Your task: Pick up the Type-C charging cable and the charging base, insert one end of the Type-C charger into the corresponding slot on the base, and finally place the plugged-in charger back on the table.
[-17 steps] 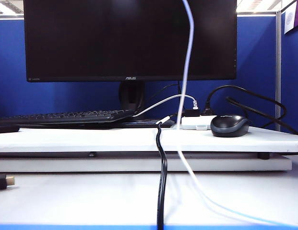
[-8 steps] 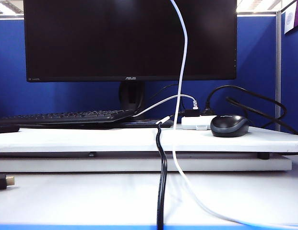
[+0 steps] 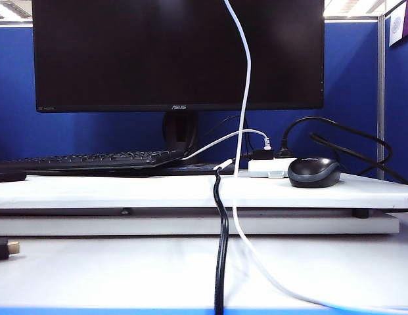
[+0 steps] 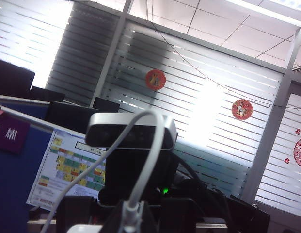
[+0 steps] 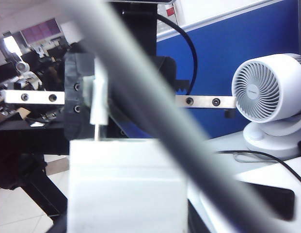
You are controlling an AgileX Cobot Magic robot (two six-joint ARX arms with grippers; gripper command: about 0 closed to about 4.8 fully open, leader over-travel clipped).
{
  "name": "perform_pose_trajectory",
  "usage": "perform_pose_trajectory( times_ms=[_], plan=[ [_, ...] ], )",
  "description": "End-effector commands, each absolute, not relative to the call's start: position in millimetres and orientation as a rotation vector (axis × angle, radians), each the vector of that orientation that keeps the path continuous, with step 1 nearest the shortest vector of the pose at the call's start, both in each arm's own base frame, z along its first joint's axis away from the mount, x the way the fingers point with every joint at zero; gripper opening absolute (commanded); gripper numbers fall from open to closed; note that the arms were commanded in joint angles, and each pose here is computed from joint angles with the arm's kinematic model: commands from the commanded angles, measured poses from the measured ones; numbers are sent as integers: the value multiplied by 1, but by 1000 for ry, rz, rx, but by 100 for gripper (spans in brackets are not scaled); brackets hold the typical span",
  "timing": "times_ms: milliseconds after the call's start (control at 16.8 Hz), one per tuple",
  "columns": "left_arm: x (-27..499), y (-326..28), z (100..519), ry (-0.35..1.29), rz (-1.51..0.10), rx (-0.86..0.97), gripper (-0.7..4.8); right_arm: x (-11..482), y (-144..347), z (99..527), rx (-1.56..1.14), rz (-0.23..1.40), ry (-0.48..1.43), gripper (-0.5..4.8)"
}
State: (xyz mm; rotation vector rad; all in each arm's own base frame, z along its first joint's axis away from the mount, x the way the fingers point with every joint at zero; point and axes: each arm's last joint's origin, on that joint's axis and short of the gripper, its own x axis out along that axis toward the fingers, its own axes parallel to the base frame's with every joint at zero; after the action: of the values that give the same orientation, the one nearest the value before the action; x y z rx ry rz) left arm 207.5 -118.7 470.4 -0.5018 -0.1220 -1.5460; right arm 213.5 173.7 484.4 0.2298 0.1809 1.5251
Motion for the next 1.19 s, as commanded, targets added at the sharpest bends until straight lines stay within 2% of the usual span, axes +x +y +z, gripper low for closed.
perform_pose_trajectory(
  times_ms=[59, 475, 713, 1188],
  plan=[
    [207, -120, 469, -104, -1577, -466, -6, 208, 171, 501, 208, 1576, 32, -5],
    [203, -120, 468, -53, -1689, -373, -6, 209, 170, 501, 211, 1550, 28, -5],
    [206, -120, 469, -105, -1601, -429, -6, 207, 170, 500, 192, 1606, 32, -5],
    [206, -120, 468, -94, -1601, -429, -6, 208, 171, 500, 206, 1575, 34, -5]
  ],
)
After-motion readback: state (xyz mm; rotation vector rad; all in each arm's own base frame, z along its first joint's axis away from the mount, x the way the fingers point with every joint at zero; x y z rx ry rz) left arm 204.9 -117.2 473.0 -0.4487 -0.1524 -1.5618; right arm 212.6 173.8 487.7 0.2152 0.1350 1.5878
